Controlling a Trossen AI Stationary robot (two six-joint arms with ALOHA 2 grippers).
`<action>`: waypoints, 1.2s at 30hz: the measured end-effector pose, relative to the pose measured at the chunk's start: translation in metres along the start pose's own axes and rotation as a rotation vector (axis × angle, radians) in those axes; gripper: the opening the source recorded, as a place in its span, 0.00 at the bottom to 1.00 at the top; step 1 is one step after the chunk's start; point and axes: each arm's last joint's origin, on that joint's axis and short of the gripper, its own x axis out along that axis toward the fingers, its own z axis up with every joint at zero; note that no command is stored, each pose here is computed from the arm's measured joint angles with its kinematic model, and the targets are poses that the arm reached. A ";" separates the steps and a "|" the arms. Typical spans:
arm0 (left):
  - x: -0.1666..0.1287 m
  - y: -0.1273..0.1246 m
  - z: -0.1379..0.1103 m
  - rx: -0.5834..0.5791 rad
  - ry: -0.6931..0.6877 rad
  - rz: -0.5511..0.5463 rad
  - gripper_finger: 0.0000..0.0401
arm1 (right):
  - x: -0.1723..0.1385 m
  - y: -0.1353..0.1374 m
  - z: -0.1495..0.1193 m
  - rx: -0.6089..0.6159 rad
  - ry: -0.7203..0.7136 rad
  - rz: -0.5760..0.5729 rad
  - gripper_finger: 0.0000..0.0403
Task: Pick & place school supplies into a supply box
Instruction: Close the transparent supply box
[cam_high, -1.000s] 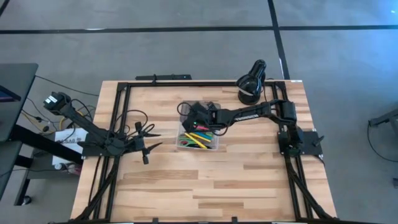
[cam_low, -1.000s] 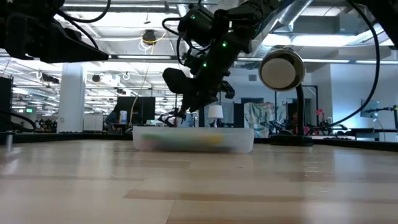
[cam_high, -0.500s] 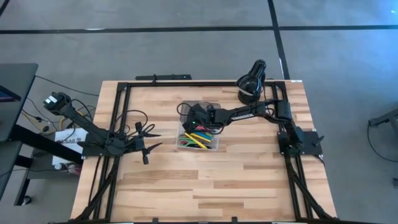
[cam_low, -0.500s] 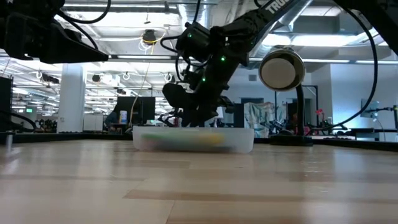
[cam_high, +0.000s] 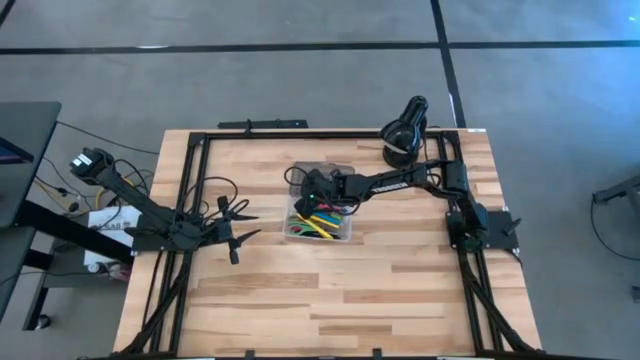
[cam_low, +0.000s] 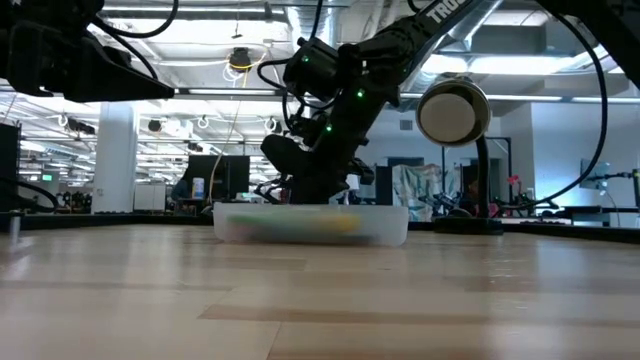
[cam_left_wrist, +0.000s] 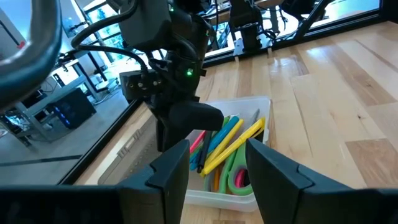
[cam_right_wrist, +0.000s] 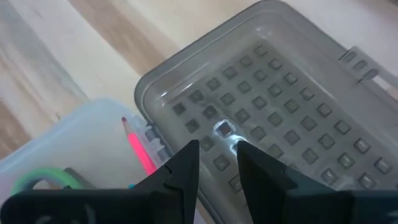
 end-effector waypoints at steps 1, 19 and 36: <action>0.000 0.000 0.000 0.000 0.000 0.000 0.38 | 0.000 0.000 0.000 -0.008 0.006 0.006 0.25; 0.000 0.000 0.000 -0.004 0.000 -0.001 0.38 | -0.015 0.034 -0.021 -0.286 0.035 0.118 0.25; 0.000 0.000 -0.007 0.005 0.054 0.028 0.38 | -0.044 0.085 -0.058 -0.571 0.039 0.289 0.25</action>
